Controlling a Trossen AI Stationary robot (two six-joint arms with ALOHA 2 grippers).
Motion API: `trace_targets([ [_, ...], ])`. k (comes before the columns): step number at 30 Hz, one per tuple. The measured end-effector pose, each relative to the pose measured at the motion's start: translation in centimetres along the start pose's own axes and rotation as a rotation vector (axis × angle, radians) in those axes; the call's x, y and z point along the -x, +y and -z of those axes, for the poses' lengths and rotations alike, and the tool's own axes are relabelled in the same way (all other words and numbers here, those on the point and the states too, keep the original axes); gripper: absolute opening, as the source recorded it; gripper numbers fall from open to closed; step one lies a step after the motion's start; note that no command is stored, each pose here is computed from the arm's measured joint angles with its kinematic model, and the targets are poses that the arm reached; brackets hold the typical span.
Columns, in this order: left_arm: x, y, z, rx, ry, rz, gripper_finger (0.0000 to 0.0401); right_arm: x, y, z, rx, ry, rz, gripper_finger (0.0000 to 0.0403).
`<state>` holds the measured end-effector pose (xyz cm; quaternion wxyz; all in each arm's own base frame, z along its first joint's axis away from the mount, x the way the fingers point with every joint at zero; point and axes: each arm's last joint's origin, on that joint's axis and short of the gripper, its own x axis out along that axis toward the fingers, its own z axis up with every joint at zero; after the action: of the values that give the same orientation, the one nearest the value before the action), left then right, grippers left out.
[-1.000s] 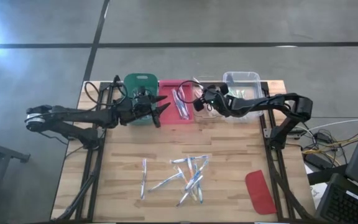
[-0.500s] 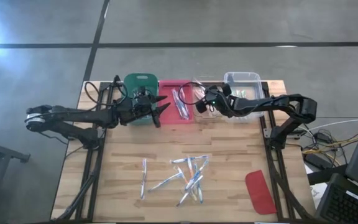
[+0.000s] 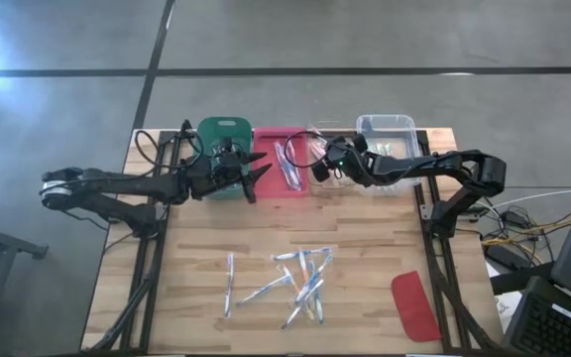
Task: Pick & Place Toothbrushes
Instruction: Put the orange toothbrush into the transparent bin, then put the blue toothbrush into the red bin
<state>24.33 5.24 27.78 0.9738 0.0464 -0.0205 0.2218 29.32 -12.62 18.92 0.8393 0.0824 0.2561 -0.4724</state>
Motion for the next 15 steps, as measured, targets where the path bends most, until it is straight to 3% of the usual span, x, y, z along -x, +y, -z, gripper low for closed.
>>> trace_targets([
  [11, 0.0, 0.0, 0.0, 0.000, 0.001, 0.000, 0.0161, 0.1, 0.0, -0.1, 0.000, 0.000, -0.006, 0.0117],
  [15, 0.0, 0.0, 0.0, -0.001, 0.004, 0.000, 0.0161, 1.0, -0.3, -1.3, -0.018, -0.025, -0.016, 0.0132],
])
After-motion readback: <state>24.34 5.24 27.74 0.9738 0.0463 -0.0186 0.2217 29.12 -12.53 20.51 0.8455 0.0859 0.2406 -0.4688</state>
